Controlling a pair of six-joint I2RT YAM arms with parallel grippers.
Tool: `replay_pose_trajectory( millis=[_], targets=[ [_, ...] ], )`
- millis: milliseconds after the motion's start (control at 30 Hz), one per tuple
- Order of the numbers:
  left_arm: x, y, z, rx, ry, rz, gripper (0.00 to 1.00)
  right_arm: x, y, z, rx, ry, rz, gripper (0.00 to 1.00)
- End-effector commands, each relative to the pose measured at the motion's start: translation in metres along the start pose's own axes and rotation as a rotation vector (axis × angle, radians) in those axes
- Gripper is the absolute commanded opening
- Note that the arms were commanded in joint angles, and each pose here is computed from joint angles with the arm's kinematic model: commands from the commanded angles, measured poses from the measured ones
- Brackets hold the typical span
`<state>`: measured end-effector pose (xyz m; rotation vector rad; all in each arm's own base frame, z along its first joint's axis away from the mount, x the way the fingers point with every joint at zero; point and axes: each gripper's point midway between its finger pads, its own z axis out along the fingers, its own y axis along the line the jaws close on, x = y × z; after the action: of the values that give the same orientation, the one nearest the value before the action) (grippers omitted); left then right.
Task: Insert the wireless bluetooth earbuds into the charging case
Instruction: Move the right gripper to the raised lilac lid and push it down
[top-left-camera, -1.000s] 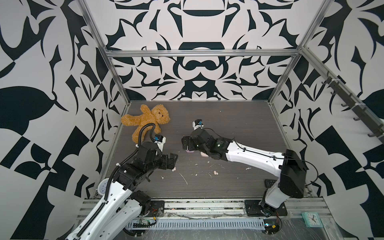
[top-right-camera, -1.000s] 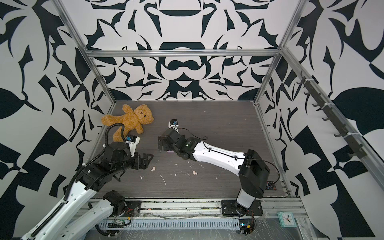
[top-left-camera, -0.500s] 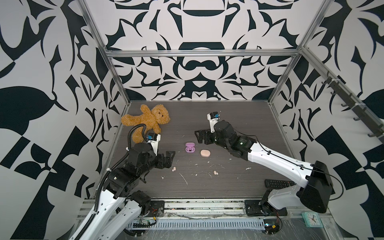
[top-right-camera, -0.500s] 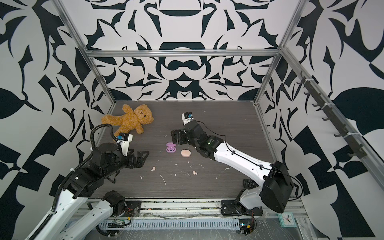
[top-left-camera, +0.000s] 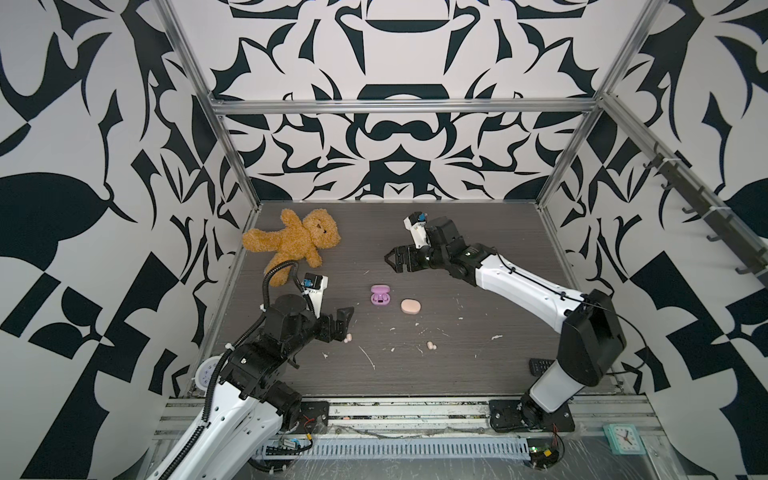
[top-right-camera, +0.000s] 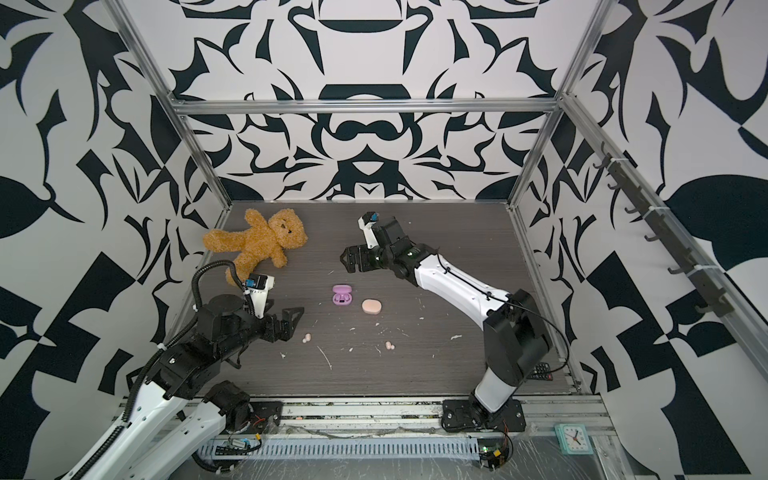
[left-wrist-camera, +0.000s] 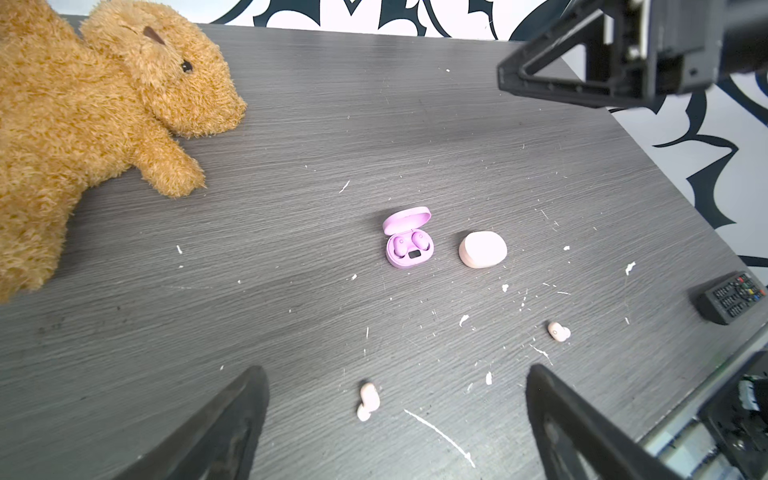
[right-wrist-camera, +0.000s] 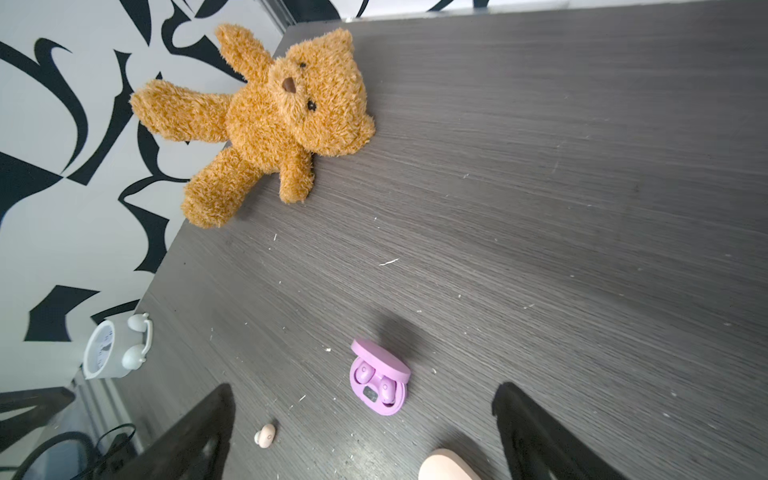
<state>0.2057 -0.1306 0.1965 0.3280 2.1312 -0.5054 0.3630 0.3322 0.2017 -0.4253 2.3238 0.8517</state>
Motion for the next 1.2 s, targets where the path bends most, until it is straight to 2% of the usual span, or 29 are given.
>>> replay_pose_trajectory(
  millis=[0,300,500,1167],
  targets=[
    [-0.006,-0.002,0.001,0.021,-0.062,0.022,0.99,-0.001,0.023,0.007,-0.122,0.085,0.01,0.99],
    [-0.003,-0.002,0.002,0.029,-0.088,0.031,0.99,0.025,0.022,0.055,-0.201,0.249,0.086,0.99],
    [0.001,-0.003,0.007,0.037,-0.063,0.033,0.99,0.035,0.024,0.073,-0.262,0.284,0.111,0.99],
    [0.004,-0.007,0.008,0.053,-0.054,0.047,0.99,0.051,0.035,0.081,-0.317,0.335,0.133,0.99]
  ],
)
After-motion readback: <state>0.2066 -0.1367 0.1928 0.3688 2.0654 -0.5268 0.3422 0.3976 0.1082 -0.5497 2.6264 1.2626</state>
